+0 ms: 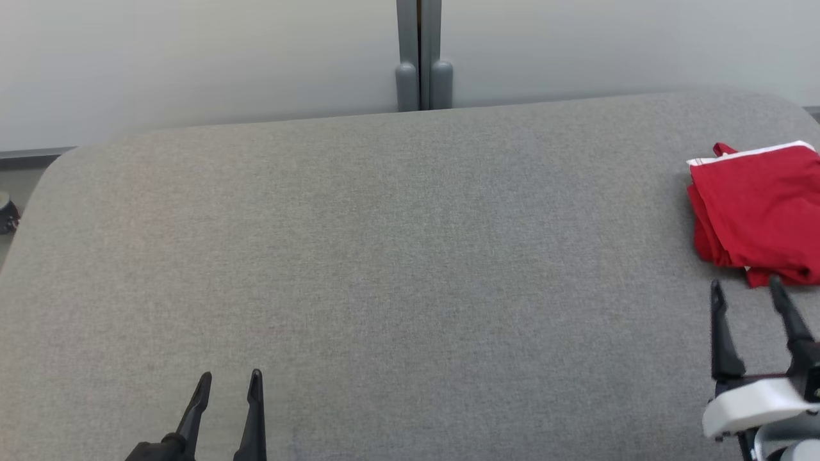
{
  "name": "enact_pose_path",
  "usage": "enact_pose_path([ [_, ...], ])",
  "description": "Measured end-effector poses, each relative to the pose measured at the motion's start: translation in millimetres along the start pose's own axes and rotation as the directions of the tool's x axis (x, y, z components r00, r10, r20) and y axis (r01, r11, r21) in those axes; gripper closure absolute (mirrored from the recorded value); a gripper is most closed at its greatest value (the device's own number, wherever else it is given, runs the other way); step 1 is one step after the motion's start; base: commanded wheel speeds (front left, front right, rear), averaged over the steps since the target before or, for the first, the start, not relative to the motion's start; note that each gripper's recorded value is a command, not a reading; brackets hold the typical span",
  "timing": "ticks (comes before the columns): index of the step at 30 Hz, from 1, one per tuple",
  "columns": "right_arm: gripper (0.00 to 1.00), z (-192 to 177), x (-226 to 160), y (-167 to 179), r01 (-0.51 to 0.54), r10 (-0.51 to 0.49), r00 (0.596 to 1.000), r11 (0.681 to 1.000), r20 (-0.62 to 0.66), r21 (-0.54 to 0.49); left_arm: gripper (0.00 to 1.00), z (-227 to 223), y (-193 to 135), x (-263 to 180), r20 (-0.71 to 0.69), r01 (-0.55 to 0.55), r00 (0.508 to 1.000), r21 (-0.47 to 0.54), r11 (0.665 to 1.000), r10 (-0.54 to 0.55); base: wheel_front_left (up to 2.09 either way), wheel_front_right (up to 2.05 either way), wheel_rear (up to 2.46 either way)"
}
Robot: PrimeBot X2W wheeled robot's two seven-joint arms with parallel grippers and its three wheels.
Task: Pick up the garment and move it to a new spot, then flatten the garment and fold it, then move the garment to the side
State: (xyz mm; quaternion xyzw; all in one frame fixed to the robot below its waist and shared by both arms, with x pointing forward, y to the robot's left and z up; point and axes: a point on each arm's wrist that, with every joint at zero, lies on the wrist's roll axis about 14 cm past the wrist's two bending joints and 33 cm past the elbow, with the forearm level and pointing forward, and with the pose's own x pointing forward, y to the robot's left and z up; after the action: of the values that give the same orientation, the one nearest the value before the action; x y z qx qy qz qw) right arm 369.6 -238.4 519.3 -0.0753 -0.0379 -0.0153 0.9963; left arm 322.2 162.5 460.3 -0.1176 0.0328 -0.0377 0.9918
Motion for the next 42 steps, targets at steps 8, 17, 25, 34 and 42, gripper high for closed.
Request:
enact_pose_path([
  [8,0.00,-31,-33,49,-0.086,0.094,0.993,0.992,-0.075,0.095,0.00,24,18,-20,0.091,-0.066,0.994,0.016,0.998,0.065,0.00,0.00,0.00],
  [17,0.00,-16,-33,51,-0.086,0.090,0.996,0.989,-0.028,0.119,0.00,29,12,-27,0.113,-0.055,0.992,0.012,0.998,0.053,0.00,0.00,0.00],
  [25,1.00,-17,-33,50,-0.076,0.081,0.996,0.989,-0.031,0.125,1.00,7,12,-27,0.041,-0.055,0.998,-0.002,0.999,0.055,0.00,0.00,0.00],
  [34,1.00,-29,-31,43,-0.007,0.035,0.995,0.955,-0.090,0.296,1.00,3,18,-25,0.018,-0.089,0.996,-0.157,0.984,0.093,0.00,0.00,0.00],
  [42,1.00,-26,-26,43,0.023,0.019,0.996,0.898,-0.091,0.439,1.00,8,24,-17,0.018,-0.105,0.993,-0.284,0.953,0.115,0.00,0.00,0.00],
])
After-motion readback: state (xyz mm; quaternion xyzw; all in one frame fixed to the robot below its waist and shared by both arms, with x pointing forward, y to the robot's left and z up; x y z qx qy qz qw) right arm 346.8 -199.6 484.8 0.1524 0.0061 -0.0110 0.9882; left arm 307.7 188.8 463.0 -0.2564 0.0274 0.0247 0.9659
